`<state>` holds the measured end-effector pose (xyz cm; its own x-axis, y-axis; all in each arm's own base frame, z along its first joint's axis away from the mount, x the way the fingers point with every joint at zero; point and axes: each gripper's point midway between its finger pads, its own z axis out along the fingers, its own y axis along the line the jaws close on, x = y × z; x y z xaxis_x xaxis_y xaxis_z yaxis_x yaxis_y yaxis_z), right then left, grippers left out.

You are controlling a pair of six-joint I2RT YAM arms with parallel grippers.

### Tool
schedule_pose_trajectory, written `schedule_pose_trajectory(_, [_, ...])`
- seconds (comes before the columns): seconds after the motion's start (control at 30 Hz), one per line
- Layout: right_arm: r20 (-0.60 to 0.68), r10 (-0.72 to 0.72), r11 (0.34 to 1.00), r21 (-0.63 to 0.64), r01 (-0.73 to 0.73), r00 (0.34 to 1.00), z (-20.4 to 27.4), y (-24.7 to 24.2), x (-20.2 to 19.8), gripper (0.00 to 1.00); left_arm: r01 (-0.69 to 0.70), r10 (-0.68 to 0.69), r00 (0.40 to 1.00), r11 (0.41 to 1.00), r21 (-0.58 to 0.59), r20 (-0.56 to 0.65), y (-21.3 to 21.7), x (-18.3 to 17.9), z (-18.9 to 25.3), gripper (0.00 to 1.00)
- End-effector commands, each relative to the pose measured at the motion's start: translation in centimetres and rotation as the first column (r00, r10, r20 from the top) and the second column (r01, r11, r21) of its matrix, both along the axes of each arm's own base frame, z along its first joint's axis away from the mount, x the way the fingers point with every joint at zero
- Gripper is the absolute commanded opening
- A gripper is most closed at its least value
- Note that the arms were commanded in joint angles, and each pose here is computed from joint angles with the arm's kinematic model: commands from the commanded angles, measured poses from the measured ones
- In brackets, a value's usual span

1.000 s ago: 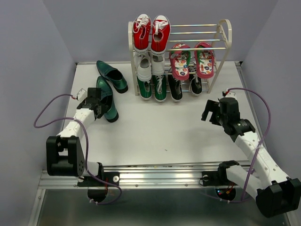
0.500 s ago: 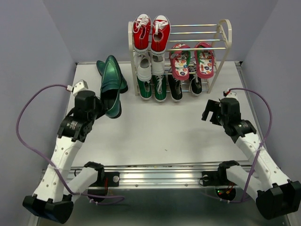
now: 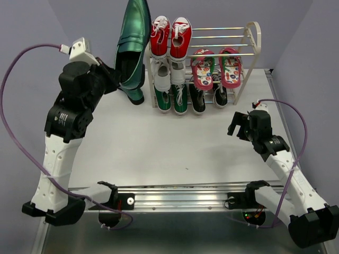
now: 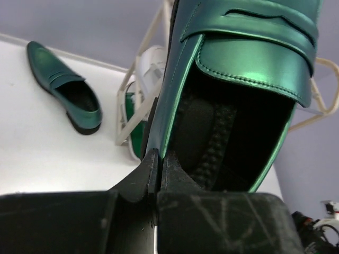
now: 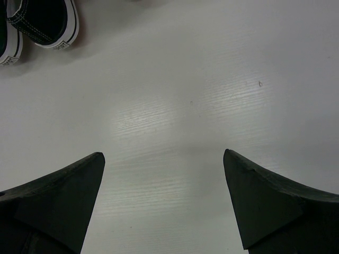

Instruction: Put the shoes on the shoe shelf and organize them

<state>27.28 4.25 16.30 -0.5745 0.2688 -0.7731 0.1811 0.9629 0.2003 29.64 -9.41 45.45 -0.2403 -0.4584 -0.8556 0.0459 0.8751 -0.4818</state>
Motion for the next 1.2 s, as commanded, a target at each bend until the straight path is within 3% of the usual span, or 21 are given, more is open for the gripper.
schedule_pose_trajectory(0.0, [0.063,-0.006,1.000,-0.002,0.006,0.998,1.4,0.0,0.7,1.00,0.105,-0.086,0.961,0.993,-0.061,0.264,-3.4,0.9,9.3,0.00])
schedule_pose_trajectory(0.2, [0.064,-0.006,1.000,0.000,0.006,0.998,1.4,0.0,0.7,1.00,0.196,-0.164,0.939,0.978,-0.077,0.303,-8.3,3.5,11.6,0.00])
schedule_pose_trajectory(0.7, [0.077,-0.024,1.000,-0.002,0.024,0.997,1.7,-0.3,0.5,1.00,0.342,-0.204,0.883,0.897,-0.282,0.423,-19.5,8.9,16.1,0.00])
schedule_pose_trajectory(0.93, [0.086,-0.032,0.999,-0.004,0.033,0.996,1.8,-0.5,0.4,1.00,0.354,-0.209,0.887,0.881,-0.315,0.412,-22.1,11.2,14.4,0.00])
schedule_pose_trajectory(1.17, [0.082,-0.028,1.000,0.006,0.027,0.996,1.7,-0.3,0.5,1.00,0.343,-0.205,0.890,0.890,-0.301,0.408,-22.4,9.8,14.3,0.00])
